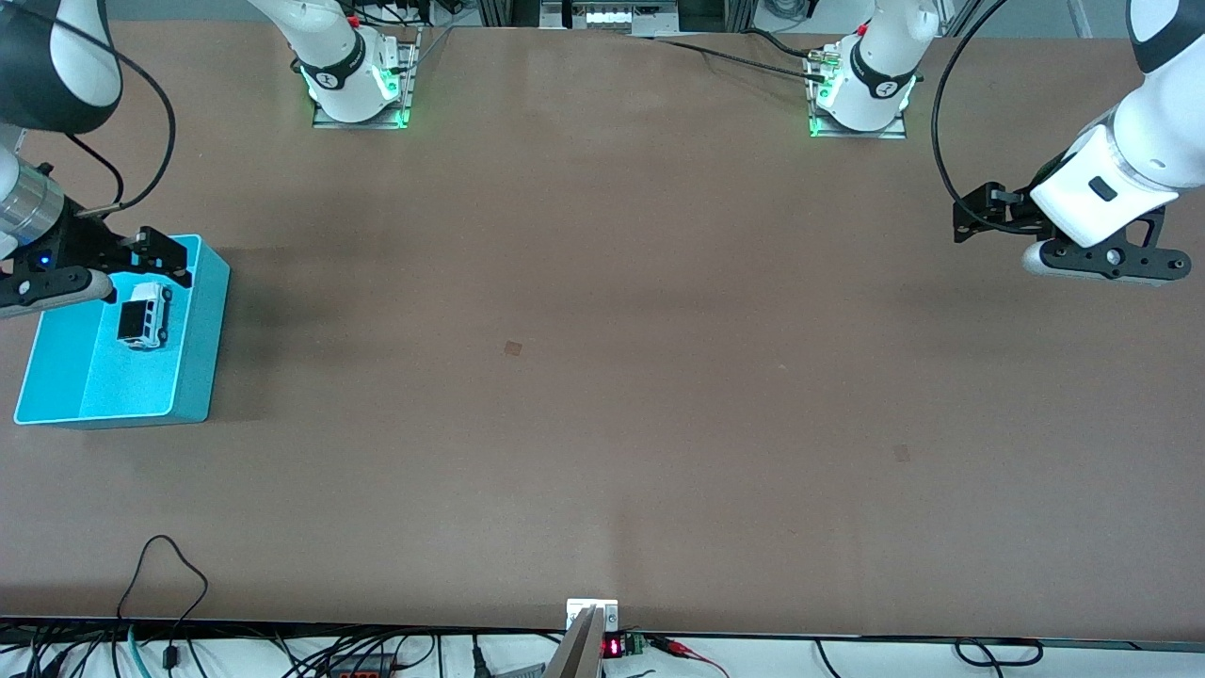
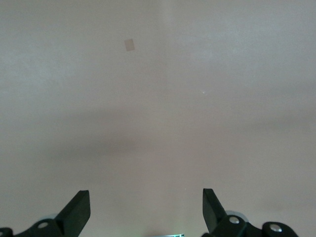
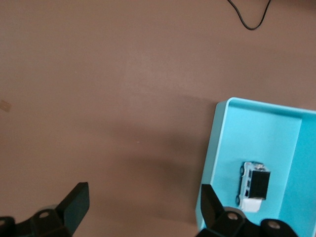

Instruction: Wind and store white jeep toy

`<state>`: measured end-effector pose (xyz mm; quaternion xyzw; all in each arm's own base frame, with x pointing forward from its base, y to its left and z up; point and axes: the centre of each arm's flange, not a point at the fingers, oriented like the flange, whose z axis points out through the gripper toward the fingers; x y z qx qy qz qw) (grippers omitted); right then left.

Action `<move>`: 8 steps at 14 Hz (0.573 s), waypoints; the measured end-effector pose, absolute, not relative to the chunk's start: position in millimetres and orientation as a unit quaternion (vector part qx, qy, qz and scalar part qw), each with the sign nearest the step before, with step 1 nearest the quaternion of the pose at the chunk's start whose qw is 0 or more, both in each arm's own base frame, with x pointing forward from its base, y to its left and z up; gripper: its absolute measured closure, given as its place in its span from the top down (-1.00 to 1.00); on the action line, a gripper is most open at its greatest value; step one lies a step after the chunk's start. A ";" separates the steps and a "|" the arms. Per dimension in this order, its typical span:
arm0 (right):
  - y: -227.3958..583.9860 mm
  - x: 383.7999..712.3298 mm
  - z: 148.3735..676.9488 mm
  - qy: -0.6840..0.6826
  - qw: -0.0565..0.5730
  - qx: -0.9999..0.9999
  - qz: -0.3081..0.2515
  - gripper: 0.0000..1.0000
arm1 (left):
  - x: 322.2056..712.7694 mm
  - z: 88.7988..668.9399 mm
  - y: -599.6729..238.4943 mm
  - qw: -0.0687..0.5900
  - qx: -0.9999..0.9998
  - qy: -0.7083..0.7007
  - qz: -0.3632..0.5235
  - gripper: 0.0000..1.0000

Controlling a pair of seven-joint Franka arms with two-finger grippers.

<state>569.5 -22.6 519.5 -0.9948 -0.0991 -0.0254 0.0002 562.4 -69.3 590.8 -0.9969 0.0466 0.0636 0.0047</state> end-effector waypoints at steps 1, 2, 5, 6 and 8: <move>-12.5 566.0 527.9 -0.088 0.001 -0.996 -0.029 1.00 | 562.4 590.8 -69.7 0.005 -0.997 0.047 0.064 1.00; -2.9 562.2 536.4 -0.082 0.001 -0.996 -0.032 1.00 | 562.3 590.8 -70.0 0.005 -0.997 0.047 0.064 1.00; 16.4 551.8 565.3 -0.073 0.002 -0.997 -0.035 1.00 | 562.3 590.9 -70.3 0.005 -0.997 0.047 0.064 1.00; 16.6 549.9 574.5 -0.071 0.002 -0.997 -0.035 1.00 | 562.2 591.1 -70.3 0.005 -0.997 0.047 0.063 1.00; 15.6 547.5 590.8 -0.057 0.003 -0.998 -0.032 1.00 | 562.0 591.7 -70.7 0.005 -0.997 0.048 0.063 1.00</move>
